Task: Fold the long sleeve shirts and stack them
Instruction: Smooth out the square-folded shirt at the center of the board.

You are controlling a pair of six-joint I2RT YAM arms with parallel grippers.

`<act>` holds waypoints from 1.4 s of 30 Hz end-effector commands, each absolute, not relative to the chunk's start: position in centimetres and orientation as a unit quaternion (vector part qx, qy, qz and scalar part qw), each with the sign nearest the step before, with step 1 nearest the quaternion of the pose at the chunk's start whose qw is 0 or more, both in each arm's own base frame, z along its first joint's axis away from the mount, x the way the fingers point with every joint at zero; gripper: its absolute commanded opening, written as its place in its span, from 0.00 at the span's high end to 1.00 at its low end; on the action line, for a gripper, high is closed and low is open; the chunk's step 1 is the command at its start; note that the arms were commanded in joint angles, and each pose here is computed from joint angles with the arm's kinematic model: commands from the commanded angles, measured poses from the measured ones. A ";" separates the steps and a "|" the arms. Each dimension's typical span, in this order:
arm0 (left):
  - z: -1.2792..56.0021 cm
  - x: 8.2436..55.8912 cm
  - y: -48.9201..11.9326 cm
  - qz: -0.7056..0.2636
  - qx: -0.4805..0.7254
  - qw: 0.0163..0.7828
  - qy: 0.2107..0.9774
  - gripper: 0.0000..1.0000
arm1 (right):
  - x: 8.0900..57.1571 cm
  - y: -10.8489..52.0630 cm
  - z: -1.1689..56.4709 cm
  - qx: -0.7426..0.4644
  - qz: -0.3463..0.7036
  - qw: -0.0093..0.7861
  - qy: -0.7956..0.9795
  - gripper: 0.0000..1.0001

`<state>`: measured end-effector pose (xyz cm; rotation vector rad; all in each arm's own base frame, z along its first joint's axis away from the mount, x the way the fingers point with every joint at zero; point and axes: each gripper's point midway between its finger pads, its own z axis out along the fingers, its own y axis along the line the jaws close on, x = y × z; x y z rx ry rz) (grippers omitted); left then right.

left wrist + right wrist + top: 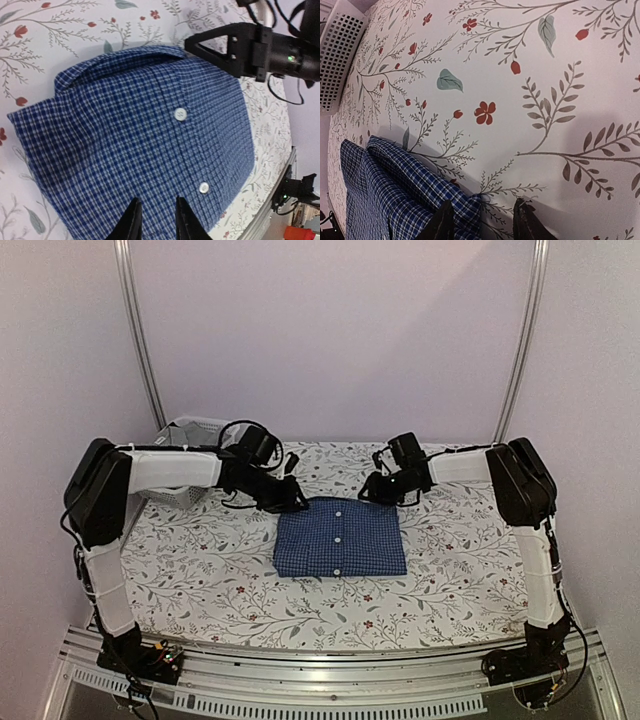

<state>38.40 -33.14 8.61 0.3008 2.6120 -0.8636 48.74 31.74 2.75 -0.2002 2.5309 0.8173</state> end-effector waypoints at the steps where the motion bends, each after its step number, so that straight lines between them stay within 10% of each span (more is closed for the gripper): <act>1: 11.1 33.4 -34.6 -0.366 0.116 0.175 0.907 0.77 | 49.3 31.8 5.8 -0.091 0.290 0.251 0.919 0.60; 16: 2.2 26.1 -30.9 -0.316 0.085 0.080 0.942 0.82 | 47.1 32.5 11.3 -0.117 0.302 0.264 0.908 0.60; 42: 5.3 26.5 -27.6 -0.292 0.060 0.122 0.947 0.74 | 43.8 27.4 4.4 -0.046 0.312 0.201 0.927 0.65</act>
